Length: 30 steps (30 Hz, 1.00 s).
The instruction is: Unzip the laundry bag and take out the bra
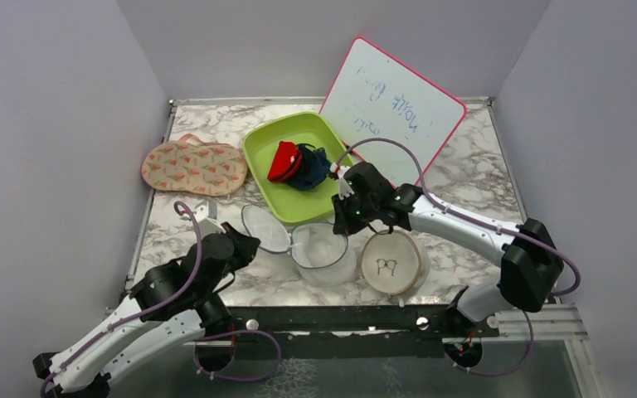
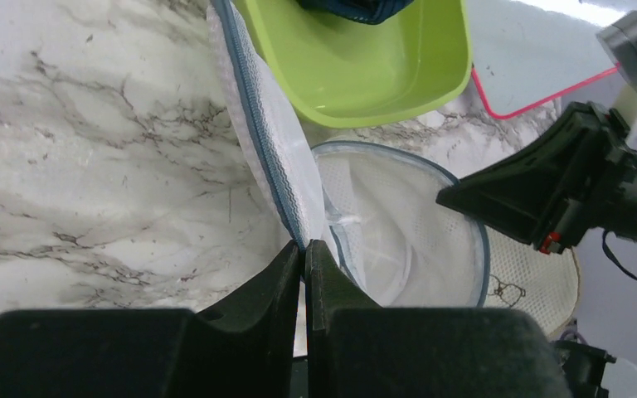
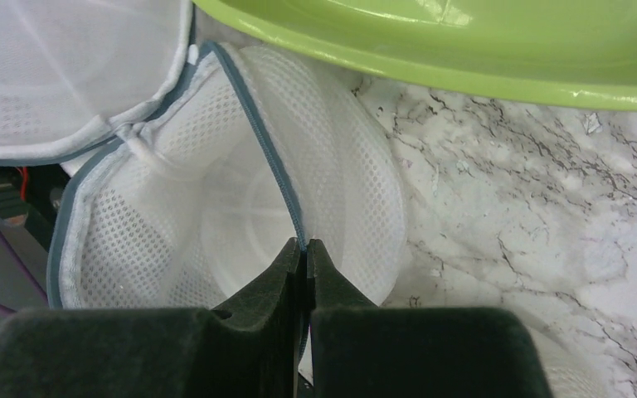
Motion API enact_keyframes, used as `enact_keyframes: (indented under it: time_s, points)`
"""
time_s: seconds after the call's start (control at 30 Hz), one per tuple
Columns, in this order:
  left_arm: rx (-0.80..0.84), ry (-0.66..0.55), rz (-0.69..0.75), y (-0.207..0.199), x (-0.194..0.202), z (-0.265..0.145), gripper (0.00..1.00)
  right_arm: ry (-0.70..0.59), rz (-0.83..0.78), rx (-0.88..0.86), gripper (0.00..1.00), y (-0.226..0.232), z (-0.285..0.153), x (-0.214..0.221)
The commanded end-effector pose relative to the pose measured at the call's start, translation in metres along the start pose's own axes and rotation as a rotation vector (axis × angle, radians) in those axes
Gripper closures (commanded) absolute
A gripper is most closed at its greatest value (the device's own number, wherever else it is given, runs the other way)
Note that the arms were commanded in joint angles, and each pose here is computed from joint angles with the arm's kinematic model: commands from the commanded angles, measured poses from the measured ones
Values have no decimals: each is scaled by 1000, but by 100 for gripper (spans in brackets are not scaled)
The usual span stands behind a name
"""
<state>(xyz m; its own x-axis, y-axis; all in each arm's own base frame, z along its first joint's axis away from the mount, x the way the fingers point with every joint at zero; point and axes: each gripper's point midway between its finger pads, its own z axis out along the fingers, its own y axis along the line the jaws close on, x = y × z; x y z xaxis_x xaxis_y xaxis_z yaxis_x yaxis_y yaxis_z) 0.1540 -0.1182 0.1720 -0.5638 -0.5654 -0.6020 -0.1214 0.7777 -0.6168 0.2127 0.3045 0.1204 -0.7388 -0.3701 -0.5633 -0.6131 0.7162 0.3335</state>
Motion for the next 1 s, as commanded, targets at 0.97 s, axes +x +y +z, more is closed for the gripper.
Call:
enact_keyframes:
  time_s: [0.97]
  points:
    - [594,232,1190,-129,27,0,100,-129,117,55,97,-8,12,-44]
